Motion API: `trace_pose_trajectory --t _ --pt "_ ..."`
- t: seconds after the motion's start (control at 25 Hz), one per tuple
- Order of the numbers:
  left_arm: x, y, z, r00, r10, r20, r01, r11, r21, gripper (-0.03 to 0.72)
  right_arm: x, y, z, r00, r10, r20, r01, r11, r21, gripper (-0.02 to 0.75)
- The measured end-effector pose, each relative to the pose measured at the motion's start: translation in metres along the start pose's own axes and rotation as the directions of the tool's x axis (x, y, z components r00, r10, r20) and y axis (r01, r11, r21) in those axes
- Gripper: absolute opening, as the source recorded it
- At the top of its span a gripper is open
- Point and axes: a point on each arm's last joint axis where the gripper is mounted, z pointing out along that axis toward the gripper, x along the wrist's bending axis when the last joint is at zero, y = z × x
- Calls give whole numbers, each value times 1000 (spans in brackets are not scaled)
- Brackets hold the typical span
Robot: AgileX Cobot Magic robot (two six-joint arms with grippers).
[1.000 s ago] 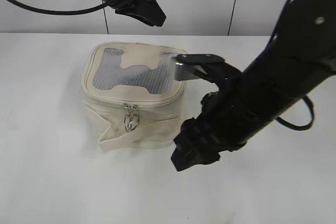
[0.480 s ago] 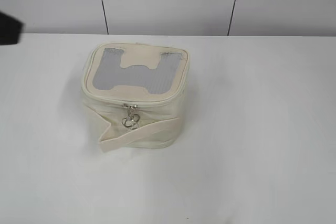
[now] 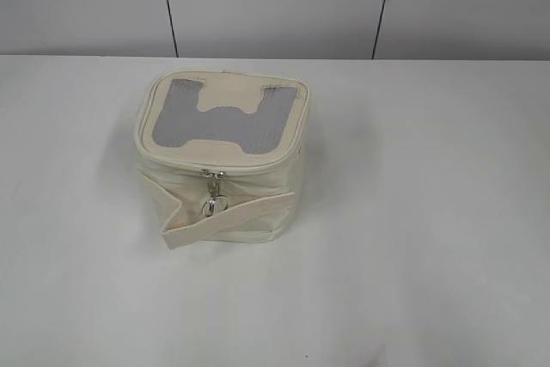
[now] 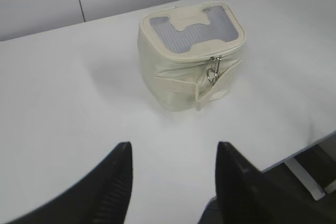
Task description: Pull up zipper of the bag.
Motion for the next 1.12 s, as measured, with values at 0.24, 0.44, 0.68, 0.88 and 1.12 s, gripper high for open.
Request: trace_pose_trajectory --t 0.24,0.44,0.68,0.88,1.12 --pt "7 -31 8 998 16 -67 -15 1000 19 390 -5 -44 1 1000 10 -5 -11 996 -85 587" --pt "11 -34 27 996 20 -87 -21 1000 -15 368 -5 -48 7 1000 8 -5 -9 996 -84 585" --pt "11 -35 30 995 22 -93 -24 999 -22 330 -2 -43 17 999 13 -32 -18 986 -164 576" --pt "12 -35 30 995 22 -94 -25 999 -21 282 -1 -42 17 999 14 -37 -20 984 -175 536" --pt "12 -36 31 995 23 -95 -25 999 -20 246 -1 -42 17 999 14 -38 -20 984 -176 510"
